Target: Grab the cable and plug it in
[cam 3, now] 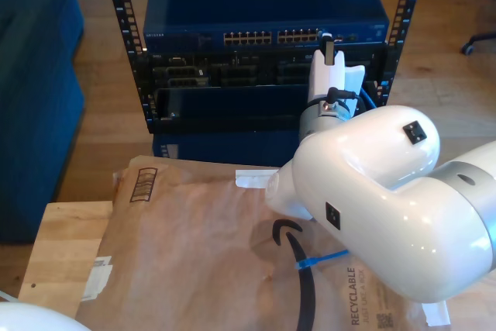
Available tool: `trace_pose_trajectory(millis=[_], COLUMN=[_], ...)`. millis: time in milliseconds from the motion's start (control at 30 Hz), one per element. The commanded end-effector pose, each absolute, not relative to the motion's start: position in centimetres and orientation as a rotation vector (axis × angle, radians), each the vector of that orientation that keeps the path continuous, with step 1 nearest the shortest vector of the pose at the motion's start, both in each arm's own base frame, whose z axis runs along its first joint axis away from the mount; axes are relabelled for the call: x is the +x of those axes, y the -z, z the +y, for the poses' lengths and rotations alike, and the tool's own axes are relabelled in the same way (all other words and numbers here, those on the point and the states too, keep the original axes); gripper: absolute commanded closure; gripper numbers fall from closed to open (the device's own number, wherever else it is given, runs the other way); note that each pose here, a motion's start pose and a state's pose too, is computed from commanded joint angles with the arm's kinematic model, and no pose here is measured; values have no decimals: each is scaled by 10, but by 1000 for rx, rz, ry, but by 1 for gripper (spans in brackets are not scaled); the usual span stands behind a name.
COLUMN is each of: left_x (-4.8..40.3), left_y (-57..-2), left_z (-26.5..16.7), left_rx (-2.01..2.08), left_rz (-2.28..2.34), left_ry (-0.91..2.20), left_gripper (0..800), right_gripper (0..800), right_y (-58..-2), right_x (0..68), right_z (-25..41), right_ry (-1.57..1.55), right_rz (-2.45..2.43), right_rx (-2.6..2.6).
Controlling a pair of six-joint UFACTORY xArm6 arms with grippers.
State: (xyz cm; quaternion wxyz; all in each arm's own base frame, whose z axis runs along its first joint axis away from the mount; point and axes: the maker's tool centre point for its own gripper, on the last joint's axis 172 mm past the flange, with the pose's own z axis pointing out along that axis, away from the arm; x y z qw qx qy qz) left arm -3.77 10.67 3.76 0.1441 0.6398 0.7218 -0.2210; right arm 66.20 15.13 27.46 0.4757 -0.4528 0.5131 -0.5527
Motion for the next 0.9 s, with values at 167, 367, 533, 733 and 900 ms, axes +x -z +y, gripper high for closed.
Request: trace_pose_trajectory(millis=[167,367,533,733,900], left_x=[-38,-38,-38,-38,-38], left_y=[-38,-38,-38,-38,-38], left_z=[107,107,107,107,107], left_rx=[1846,1844,1846,1846,1846], left_rz=[2080,2081,2080,2080,2080], left_ry=[638,637,638,638,638], left_gripper=[1,0,0,0,0], right_gripper=[800,800,800,800,800], right_y=[-274,-276,-273,-271,-271], right_x=[661,661,661,664,667], right_z=[151,151,151,152,154], right_ry=[1352,1352,1352,1352,1351], right_rz=[1255,1253,1255,1254,1252], right_rx=[-1109,-1106,-1110,-1107,-1101])
